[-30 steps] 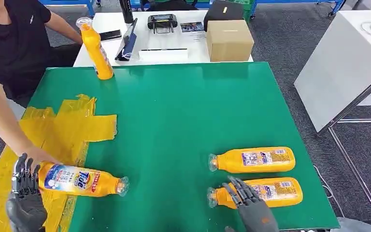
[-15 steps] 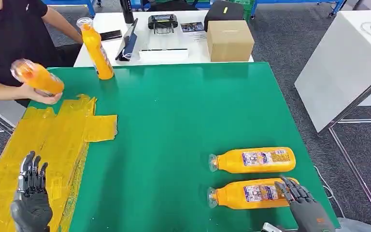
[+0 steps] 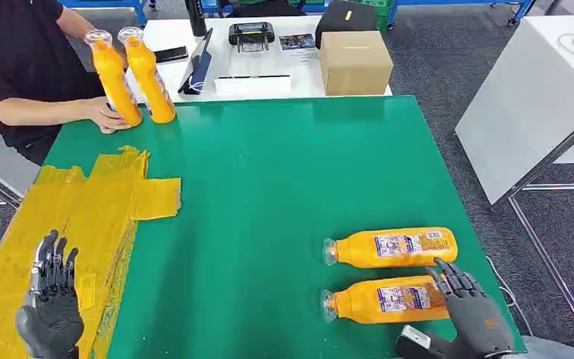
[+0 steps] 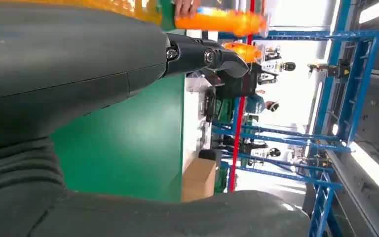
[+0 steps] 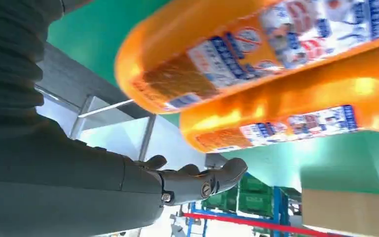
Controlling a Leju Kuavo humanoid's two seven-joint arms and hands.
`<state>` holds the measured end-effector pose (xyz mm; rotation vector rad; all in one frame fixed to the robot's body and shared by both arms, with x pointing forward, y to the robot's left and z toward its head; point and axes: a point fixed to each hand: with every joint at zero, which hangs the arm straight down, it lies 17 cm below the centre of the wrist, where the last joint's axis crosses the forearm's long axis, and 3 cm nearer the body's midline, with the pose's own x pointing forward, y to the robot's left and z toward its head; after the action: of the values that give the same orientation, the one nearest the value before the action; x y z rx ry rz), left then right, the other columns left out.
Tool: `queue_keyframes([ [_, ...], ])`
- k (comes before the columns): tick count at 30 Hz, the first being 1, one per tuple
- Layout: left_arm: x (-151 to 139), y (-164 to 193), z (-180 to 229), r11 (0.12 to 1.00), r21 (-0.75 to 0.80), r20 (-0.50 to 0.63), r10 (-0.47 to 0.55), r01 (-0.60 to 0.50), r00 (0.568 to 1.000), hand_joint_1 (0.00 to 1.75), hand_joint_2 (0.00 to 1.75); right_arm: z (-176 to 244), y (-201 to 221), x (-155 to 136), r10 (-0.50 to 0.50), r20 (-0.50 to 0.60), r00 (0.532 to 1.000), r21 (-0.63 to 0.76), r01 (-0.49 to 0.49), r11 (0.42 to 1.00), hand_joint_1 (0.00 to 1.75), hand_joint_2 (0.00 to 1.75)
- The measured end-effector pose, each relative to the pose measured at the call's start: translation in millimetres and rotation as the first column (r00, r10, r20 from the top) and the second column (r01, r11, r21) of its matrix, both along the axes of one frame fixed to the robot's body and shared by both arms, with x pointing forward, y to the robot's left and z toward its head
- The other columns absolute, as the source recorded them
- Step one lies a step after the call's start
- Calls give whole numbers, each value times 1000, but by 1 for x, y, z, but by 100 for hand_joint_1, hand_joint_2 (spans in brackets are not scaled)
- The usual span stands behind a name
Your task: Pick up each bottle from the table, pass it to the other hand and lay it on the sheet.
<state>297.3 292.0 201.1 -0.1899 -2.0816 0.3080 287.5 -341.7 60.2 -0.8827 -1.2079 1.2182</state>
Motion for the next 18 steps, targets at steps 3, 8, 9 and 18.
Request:
queue_keyframes([
  [3,2,-2,2,1000,-1,2,-6,6,1000,0,0,-8,9,10,15,-10,1000,4,-15,1000,0,175],
  [8,5,-6,3,1000,-5,6,-16,16,1000,0,0,-18,21,20,34,-24,999,11,-33,999,0,175],
  [9,5,-6,3,1000,-6,6,-17,17,1000,0,0,-20,22,21,36,-28,999,11,-35,999,0,175],
  [18,8,-4,4,999,-30,11,-16,17,1000,0,0,-44,28,16,39,-107,994,3,-39,999,0,175],
])
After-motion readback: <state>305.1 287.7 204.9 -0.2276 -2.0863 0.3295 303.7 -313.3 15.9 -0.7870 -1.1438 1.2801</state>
